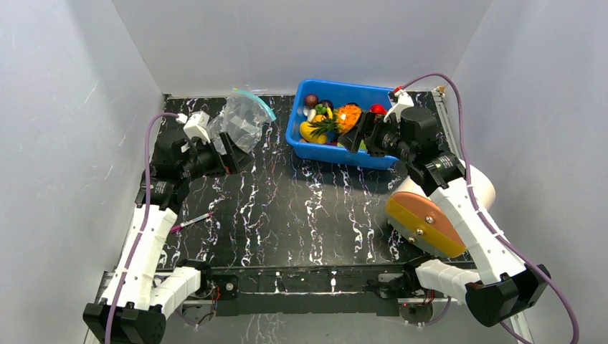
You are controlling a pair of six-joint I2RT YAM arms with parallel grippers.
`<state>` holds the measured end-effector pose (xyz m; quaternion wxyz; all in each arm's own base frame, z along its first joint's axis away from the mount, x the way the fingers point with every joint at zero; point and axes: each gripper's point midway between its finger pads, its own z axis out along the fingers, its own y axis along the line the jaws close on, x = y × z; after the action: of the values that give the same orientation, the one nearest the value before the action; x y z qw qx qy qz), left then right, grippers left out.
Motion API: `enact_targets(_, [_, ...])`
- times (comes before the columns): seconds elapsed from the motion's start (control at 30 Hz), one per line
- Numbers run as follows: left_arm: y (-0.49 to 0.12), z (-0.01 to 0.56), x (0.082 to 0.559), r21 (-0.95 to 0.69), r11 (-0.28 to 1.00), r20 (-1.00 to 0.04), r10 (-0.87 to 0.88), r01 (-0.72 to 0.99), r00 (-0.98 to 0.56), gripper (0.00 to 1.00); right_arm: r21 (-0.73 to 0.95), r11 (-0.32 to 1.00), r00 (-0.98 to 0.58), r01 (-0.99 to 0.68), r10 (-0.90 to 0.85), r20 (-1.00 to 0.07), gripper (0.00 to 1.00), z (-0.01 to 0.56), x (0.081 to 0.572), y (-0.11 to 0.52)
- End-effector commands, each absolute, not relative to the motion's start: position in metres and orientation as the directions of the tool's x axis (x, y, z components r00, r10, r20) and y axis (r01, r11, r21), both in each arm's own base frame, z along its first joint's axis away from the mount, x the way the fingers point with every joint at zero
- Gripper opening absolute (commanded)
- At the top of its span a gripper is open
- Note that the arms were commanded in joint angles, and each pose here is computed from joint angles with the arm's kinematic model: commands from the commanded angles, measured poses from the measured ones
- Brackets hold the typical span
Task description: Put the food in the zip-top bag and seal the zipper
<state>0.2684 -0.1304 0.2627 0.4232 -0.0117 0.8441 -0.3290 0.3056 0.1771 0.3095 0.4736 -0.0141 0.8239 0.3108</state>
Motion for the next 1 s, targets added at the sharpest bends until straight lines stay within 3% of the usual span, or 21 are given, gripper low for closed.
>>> enact_targets(0.0, [-0.122,0.275,0.275,-0.543,0.805,-0.734,-0.316,0.241,-0.601,0.98,0.500,0.790,-0.469,-0.355,0.312,-0.826,0.98,0.340,0.309,0.176])
enact_targets(0.6, [-0.076,0.216,0.366,-0.377,0.922,-0.708,-0.347,-0.086,-0.616,0.98,0.471,0.794,-0.454,-0.385,0.282,-0.845,0.98,0.337,0.308,0.176])
enact_targets(0.77, [-0.041,0.188,0.401,-0.224,0.928,-0.694,-0.367,-0.298,-0.620,0.96,0.472,0.764,-0.444,-0.441,0.271,-0.854,0.98,0.348,0.299,0.182])
enact_targets(0.83, [-0.039,0.178,0.414,-0.162,0.953,-0.703,-0.294,-0.258,-0.647,0.95,0.479,0.753,-0.447,-0.452,0.274,-0.851,0.98,0.352,0.297,0.184])
enact_targets(0.97, [-0.053,0.155,0.445,-0.132,0.984,-0.702,-0.180,-0.122,-0.690,0.84,0.489,0.747,-0.450,-0.450,0.283,-0.847,0.98,0.357,0.294,0.184])
